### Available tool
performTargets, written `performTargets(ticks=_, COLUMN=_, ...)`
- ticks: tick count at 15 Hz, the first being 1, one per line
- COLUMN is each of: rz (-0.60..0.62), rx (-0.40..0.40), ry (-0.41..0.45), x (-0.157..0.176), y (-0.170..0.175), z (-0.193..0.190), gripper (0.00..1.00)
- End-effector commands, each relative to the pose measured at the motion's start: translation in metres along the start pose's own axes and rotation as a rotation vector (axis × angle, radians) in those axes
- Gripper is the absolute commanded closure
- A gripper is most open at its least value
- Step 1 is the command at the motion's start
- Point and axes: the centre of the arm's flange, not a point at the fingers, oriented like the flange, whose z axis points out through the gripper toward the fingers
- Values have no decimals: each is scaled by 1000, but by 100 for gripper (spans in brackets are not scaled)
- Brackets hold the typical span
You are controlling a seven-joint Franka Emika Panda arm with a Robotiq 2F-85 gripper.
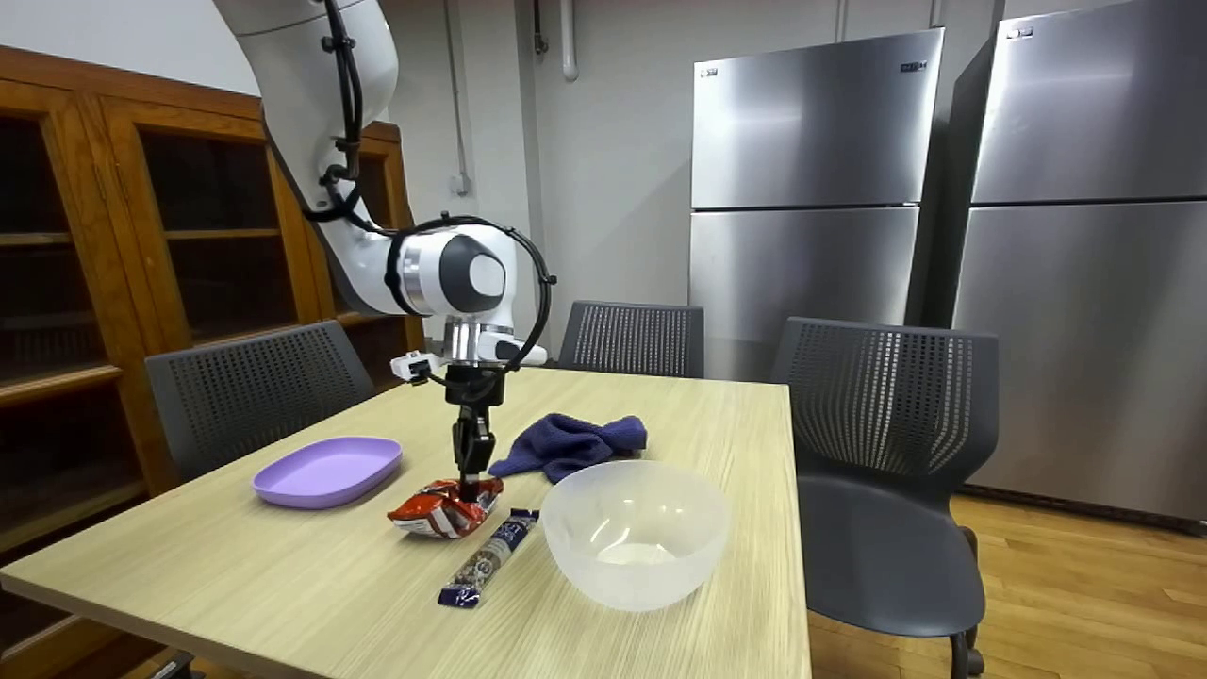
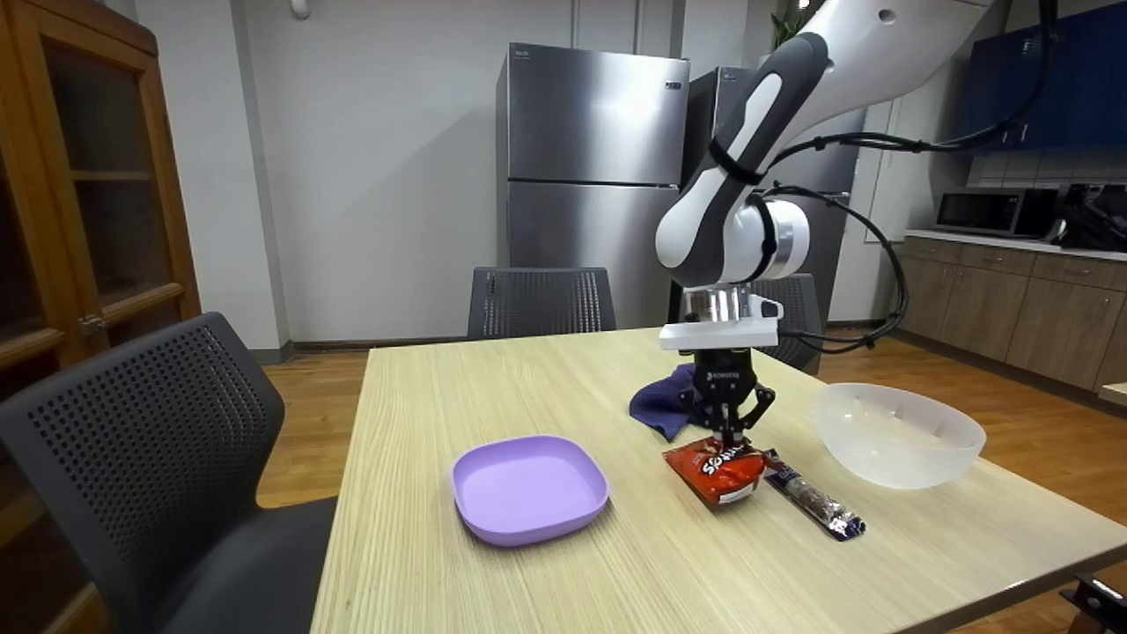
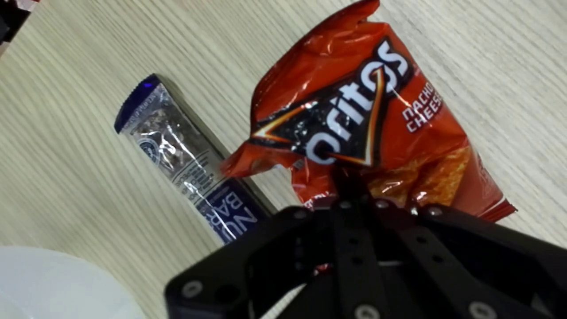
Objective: Put the orange packet in the bowl on the right then put the dark blue packet on the purple plate.
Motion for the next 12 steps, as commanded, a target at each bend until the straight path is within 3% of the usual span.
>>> performTargets(ticks=1, rz=8, rx=5, ry=3, x=-11, y=-1, z=-13, gripper=100)
performTargets(ticks=12, rz=-122, rx=53, ry=-30, x=-44, y=33, z=-86, gripper=100)
